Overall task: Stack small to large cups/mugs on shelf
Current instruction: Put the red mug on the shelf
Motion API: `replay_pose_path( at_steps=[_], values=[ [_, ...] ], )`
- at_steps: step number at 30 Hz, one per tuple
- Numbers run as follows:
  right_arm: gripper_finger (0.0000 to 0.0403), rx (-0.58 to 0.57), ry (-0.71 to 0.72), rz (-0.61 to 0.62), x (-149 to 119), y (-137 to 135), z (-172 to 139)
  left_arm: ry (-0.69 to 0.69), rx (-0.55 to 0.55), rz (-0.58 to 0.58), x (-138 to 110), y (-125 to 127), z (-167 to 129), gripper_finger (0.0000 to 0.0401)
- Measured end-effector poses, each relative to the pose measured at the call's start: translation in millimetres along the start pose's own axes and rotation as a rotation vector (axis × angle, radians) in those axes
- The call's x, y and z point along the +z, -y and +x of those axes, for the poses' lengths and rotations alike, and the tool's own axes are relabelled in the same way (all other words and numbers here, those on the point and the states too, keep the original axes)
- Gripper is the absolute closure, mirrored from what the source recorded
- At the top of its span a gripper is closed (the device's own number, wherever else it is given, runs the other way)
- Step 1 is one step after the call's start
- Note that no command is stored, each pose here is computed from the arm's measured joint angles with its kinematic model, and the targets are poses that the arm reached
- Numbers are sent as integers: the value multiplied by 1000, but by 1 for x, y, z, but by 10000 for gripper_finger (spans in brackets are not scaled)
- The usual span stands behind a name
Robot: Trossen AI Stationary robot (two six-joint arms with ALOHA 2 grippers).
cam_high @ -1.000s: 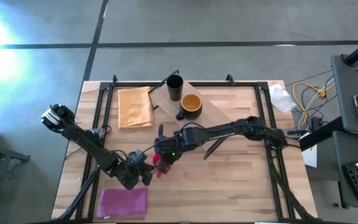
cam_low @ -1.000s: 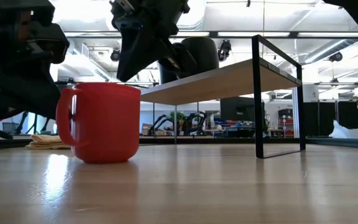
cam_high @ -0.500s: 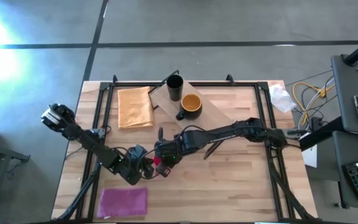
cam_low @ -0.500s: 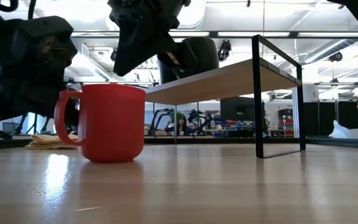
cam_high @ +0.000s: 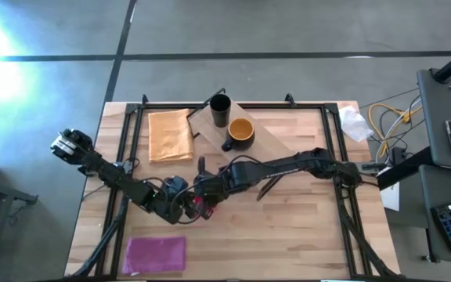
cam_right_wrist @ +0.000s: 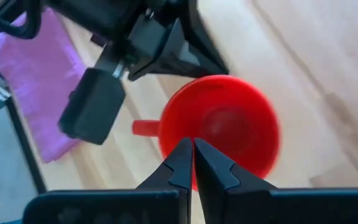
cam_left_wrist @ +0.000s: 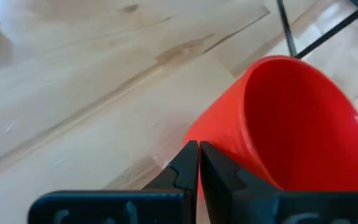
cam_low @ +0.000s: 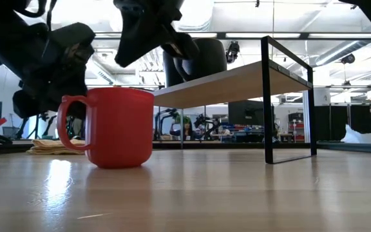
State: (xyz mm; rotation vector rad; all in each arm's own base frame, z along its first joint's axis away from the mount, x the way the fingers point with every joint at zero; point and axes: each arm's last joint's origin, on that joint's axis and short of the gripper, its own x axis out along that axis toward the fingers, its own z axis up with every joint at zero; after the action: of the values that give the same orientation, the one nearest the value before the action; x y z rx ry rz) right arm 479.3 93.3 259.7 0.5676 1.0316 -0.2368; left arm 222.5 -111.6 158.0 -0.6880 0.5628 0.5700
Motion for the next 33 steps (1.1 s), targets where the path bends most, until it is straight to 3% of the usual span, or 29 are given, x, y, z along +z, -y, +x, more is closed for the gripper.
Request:
replay_pose_path(
  at_steps=[9, 18, 33],
  values=[
    [394, -96, 74, -53, 8, -2, -24, 13, -80, 42, 7, 8, 3, 401],
    [394, -79, 169, -53, 20, -8, -51, 22, -86, 65, 12, 9, 6, 401],
    [394, -171, 338, -86, 25, -5, -96, 30, -138, 122, 19, 13, 7, 401]
  ],
)
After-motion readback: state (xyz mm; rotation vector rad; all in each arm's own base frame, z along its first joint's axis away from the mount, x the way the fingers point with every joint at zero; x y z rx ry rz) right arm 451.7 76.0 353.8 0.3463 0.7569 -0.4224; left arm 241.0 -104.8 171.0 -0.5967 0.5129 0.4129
